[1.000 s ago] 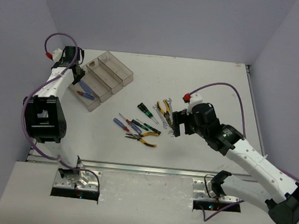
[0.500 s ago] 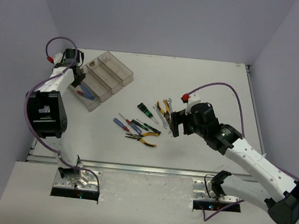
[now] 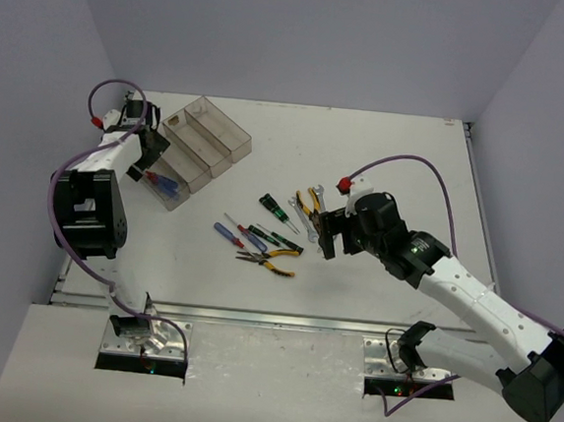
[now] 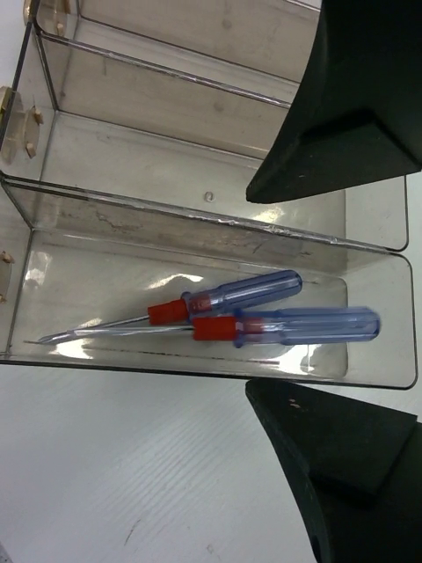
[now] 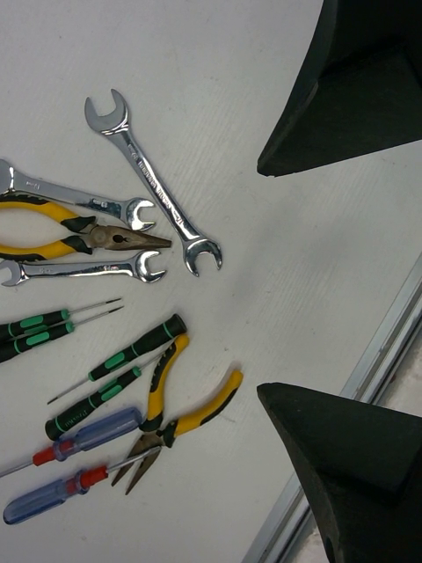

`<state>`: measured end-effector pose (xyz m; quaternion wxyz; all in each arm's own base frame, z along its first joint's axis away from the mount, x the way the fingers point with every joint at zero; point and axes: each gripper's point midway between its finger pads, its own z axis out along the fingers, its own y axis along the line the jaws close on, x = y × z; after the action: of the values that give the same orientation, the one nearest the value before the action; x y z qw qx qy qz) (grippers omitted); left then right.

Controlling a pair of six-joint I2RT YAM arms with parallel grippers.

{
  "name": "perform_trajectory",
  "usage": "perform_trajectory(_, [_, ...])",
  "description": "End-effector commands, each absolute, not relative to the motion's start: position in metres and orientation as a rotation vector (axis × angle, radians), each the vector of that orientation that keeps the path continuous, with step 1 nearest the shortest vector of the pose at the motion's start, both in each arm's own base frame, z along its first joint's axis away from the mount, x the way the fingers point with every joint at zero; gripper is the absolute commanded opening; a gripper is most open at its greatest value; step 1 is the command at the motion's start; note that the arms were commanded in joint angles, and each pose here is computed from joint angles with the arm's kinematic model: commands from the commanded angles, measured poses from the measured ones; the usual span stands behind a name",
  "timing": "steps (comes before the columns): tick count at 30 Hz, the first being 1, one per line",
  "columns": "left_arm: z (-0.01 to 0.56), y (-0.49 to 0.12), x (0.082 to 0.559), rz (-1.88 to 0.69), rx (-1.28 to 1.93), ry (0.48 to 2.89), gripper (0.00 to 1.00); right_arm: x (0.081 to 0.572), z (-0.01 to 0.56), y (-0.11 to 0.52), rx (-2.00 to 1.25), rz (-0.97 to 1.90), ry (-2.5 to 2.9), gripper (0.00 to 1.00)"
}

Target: Sort the tools into containers

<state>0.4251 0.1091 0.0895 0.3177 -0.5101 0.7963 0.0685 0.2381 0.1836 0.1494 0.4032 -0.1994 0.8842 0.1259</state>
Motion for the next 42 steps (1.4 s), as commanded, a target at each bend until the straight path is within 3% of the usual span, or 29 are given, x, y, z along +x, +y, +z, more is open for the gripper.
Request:
perform_trajectory(1, [0.128, 0.110, 0.435, 0.091, -1.331, 1.985, 0.81, 0.244, 0.155, 0.188, -0.503, 0.330, 2.205, 0.99])
perform_trajectory(4, [0.159, 0.103, 0.434, 0.018, -1.290, 1.953, 0.89, 0.243, 0.152, 0.189, -0.517, 0.332, 2.212, 0.99])
perform_trajectory(6, [0.189, 0.091, 0.428, -0.062, -1.230, 1.934, 1.00, 0.242, 0.150, 0.194, -0.545, 0.356, 2.214, 0.99])
perform_trajectory(11, [0.263, 0.034, 0.372, -0.277, -0.851, 1.920, 1.00, 0.233, 0.146, 0.214, -0.640, 0.475, 2.210, 0.99])
perform_trajectory(12, [0.252, 0.027, 0.367, -0.284, -0.807, 1.964, 1.00, 0.233, 0.146, 0.216, -0.648, 0.483, 2.212, 0.99])
perform_trajectory(15, [0.285, 0.005, 0.300, -0.282, -0.579, 1.873, 1.00, 0.232, 0.140, 0.234, -0.692, 0.537, 2.268, 0.97])
perform_trajectory(18, [0.281, 0.007, 0.271, -0.206, -0.495, 1.865, 1.00, 0.239, 0.130, 0.257, -0.731, 0.547, 2.316, 0.87])
perform_trajectory(20, [0.269, 0.006, 0.259, -0.191, -0.499, 1.857, 1.00, 0.239, 0.125, 0.277, -0.780, 0.542, 2.326, 0.70])
perform_trajectory(22, [0.262, 0.006, 0.256, -0.188, -0.496, 1.848, 1.00, 0.243, 0.117, 0.292, -0.821, 0.504, 2.331, 0.58])
perform_trajectory(32, [0.266, 0.005, 0.245, -0.209, -0.502, 1.753, 1.00, 0.280, 0.061, 0.354, -0.996, 0.316, 2.420, 0.49])
perform_trajectory(42, [0.269, -0.004, 0.244, -0.245, -0.462, 1.750, 1.00, 0.296, 0.012, 0.372, -1.063, 0.213, 2.494, 0.42])
